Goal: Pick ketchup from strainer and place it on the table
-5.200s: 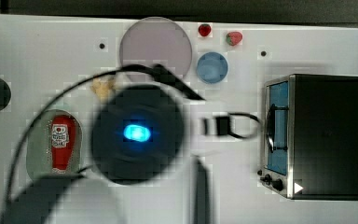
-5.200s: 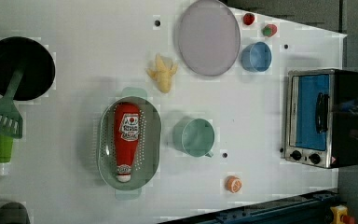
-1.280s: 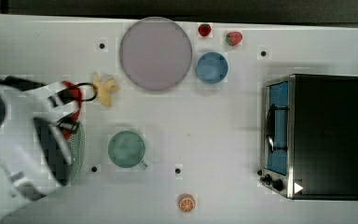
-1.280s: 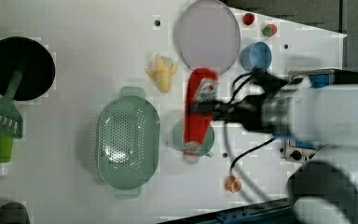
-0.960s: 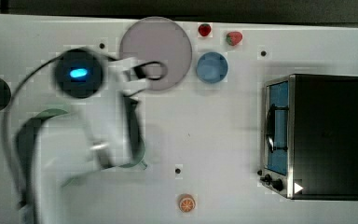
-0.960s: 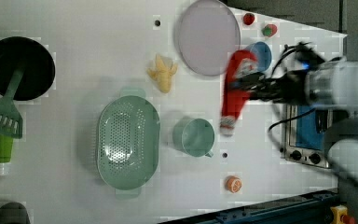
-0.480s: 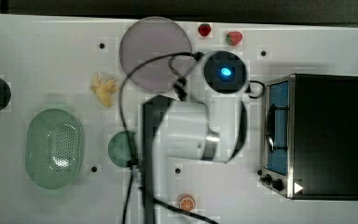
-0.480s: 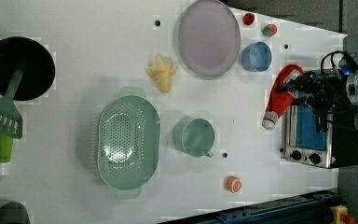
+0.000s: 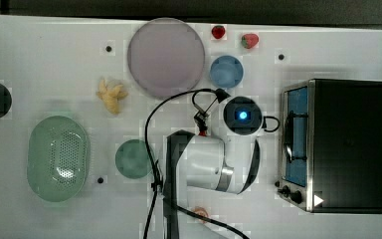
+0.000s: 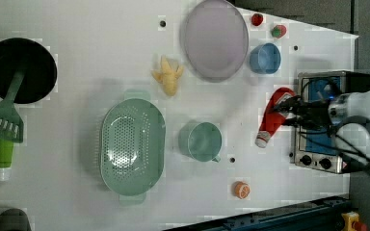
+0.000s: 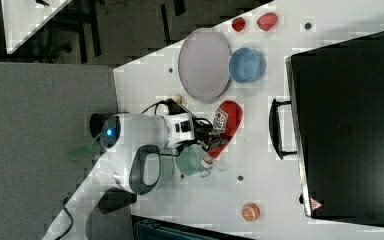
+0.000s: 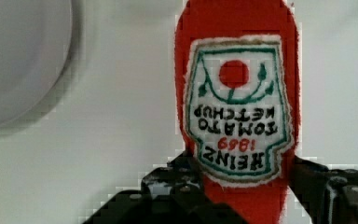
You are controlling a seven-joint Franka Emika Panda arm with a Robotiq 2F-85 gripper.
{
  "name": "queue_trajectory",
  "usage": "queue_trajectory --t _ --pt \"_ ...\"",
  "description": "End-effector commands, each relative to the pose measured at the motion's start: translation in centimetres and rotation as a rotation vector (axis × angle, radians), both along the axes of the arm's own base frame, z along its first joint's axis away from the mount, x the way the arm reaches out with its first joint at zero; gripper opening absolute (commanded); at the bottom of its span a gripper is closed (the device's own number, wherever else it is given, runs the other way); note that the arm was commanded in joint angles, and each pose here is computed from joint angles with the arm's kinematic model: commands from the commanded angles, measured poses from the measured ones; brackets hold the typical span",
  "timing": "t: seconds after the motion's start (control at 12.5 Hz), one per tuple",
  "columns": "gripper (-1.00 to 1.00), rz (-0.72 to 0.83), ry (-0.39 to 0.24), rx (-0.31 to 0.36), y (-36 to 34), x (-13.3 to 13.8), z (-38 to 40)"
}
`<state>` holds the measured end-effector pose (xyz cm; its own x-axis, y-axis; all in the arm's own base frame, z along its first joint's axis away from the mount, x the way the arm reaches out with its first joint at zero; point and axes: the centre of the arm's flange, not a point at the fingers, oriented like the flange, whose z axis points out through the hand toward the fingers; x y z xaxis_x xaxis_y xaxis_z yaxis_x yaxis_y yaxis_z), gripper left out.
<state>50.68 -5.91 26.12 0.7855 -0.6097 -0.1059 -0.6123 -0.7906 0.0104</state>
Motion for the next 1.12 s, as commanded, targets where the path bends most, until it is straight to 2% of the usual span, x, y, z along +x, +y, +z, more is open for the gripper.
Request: queue_trajectory --t 0.08,0.24,0.4,0.48,0.72,0.96,1.12 --pt "0.23 0.128 -0.014 -0.003 2.6 -0.3 -3.0" --pt "0.63 0.145 -0.002 -0.009 2.7 -0.5 -6.0" --pt "0.99 0.144 -0.023 -0.010 2.7 -0.2 -7.4" --pt "1.00 0.145 -0.037 -0.012 2.7 0.1 -6.9" --pt "1.00 0.143 -0.134 -0.031 2.7 2.4 -0.3" --pt "1.00 0.123 -0.156 -0.043 2.6 3.9 8.9" --pt "1.00 0.011 -0.164 -0.049 2.4 4.6 15.5"
